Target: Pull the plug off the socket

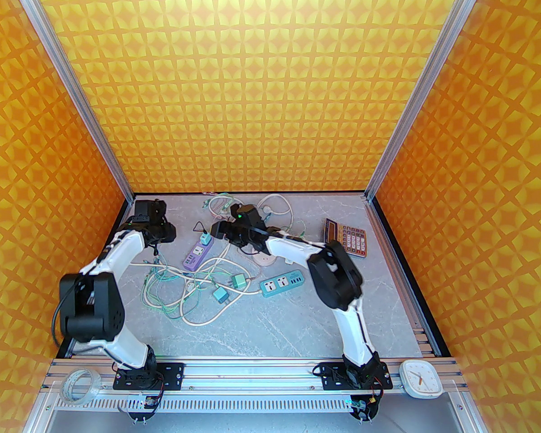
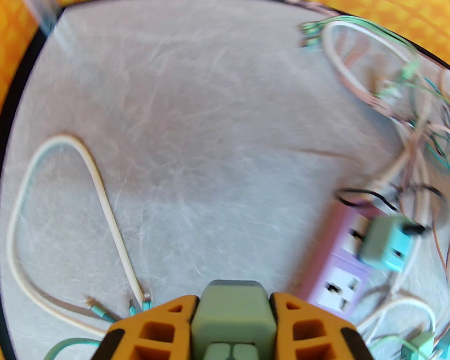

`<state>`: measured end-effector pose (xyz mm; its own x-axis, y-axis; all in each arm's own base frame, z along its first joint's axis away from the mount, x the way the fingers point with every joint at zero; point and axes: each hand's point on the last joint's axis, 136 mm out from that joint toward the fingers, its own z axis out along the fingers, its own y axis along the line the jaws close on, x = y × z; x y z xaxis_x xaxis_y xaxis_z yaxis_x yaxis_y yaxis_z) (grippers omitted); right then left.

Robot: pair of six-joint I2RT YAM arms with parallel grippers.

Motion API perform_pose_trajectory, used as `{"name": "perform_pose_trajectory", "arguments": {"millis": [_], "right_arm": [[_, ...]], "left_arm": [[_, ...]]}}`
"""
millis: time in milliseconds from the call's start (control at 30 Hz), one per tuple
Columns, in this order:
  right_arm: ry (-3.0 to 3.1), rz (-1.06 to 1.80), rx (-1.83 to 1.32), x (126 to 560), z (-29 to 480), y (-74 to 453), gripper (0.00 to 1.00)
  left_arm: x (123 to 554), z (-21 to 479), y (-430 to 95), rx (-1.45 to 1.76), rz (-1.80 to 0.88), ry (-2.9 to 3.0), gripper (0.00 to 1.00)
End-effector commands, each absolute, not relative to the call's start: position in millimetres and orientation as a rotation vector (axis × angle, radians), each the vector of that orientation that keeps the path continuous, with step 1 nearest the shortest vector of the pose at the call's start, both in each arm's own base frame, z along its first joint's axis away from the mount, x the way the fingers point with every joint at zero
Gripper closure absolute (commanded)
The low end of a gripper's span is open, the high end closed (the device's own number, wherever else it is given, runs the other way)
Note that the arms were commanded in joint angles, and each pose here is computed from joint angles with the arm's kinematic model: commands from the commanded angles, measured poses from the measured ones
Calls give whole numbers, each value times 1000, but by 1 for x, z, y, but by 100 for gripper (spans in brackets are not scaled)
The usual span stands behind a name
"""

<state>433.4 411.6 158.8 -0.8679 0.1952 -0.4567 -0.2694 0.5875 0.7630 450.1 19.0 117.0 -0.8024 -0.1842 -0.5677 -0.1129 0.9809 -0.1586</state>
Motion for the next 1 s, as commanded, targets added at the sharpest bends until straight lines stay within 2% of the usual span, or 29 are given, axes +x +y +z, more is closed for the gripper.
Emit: {"name": "perform_pose_trajectory", "arguments": {"millis": [0,367,533,633,667,800,933,967], "right_arm": [[2287,1168,-86,428,177,396,1],[2285,1044,-96,410,201,366,2],[2296,1024,-94,409,202,363,2],[2295,1025,-87,408,204,362,2],[2293,1024,-84,408,205,362,1],[2292,1025,-82,407,205,363,2],[2290,1028,-86,406,205,364,1],[2290,1028,-86,406,205,364,1]], "left_arm": [[473,117,23,-340,-333,2463,85],[505,64,23,-551,-672,2465,79],[508,50,22,-592,-711,2482,75],[507,50,24,-608,-713,2485,68],[506,52,23,-609,-712,2487,63],[501,65,22,-614,-715,2476,32],[494,84,21,-611,-706,2447,12],[491,90,22,-613,-699,2438,0]]}}
